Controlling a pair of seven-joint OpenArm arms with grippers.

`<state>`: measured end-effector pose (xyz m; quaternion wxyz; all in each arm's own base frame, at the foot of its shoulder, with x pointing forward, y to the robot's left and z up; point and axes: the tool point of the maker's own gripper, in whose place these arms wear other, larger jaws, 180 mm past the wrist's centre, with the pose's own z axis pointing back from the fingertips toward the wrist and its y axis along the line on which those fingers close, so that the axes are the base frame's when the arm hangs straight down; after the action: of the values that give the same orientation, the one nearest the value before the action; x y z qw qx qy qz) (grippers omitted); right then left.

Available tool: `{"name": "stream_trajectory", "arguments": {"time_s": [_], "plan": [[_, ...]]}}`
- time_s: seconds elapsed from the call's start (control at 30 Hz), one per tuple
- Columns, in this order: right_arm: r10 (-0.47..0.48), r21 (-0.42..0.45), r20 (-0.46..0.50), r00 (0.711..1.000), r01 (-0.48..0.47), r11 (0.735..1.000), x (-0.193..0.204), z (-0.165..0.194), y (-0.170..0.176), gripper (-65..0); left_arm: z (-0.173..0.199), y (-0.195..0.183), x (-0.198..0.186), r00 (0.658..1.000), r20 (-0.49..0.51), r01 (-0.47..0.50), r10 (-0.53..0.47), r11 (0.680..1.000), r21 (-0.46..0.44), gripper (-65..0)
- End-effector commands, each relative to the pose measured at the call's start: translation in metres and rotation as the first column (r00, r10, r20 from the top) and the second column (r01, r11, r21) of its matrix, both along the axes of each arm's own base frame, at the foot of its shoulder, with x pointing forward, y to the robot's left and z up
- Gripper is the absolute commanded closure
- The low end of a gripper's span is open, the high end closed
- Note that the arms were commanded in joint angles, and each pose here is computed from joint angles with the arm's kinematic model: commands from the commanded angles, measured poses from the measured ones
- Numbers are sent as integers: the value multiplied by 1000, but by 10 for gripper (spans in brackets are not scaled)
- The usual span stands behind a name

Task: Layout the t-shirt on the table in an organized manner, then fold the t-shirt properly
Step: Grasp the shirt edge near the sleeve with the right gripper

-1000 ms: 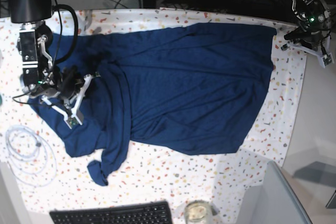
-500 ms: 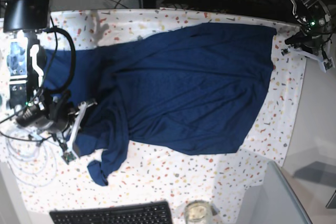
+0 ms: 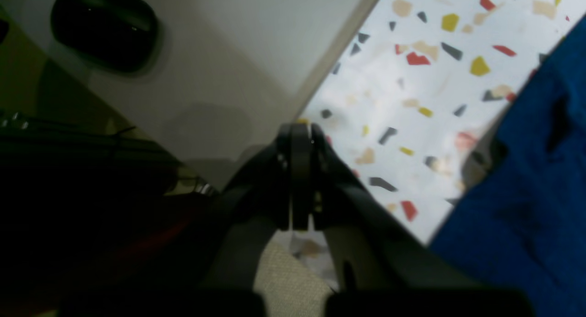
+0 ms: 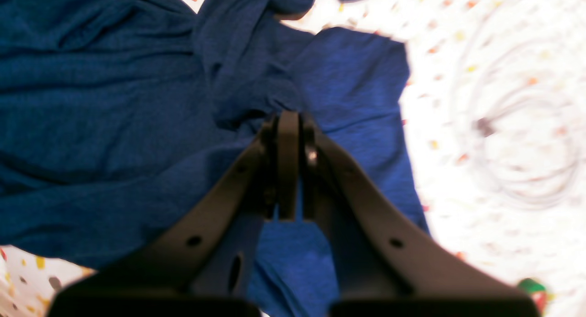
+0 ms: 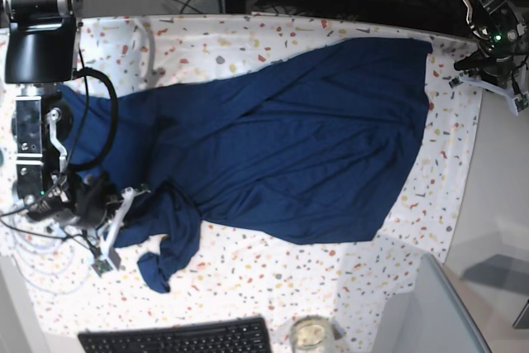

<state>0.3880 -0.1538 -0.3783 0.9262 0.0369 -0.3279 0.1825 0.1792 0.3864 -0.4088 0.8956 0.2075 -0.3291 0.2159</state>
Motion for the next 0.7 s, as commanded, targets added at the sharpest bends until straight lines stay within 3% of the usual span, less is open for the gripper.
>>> {"name": "stream_trajectory", "arguments": {"time_s": [0.0,0.17,0.3,0.43,0.53,0.67], "plan": [[-30,2,54,998,30,1000,14,15,-12,-6,16,12,6,999,33,1,-2,999,51,0],[-97,22,6,995,97,995,8,0,-32,-32,11,9,-3,999,-1,37,-37,998,46,0],[-88,-34,-9,996,88,996,-14,2,-41,-215,-1,-23,-14,980,-43,195,-195,981,-24,0],[-100,-46,82,992,104,994,-44,24,-45,-375,-15,-57,-33,959,-20,278,-283,950,-141,0],[-109,-29,118,987,114,993,-65,28,-41,-390,-19,-76,-45,953,32,301,-302,926,-226,0],[-110,-29,90,990,113,993,-80,16,-41,-390,-17,-79,-50,956,75,293,-284,919,-264,0]]}}
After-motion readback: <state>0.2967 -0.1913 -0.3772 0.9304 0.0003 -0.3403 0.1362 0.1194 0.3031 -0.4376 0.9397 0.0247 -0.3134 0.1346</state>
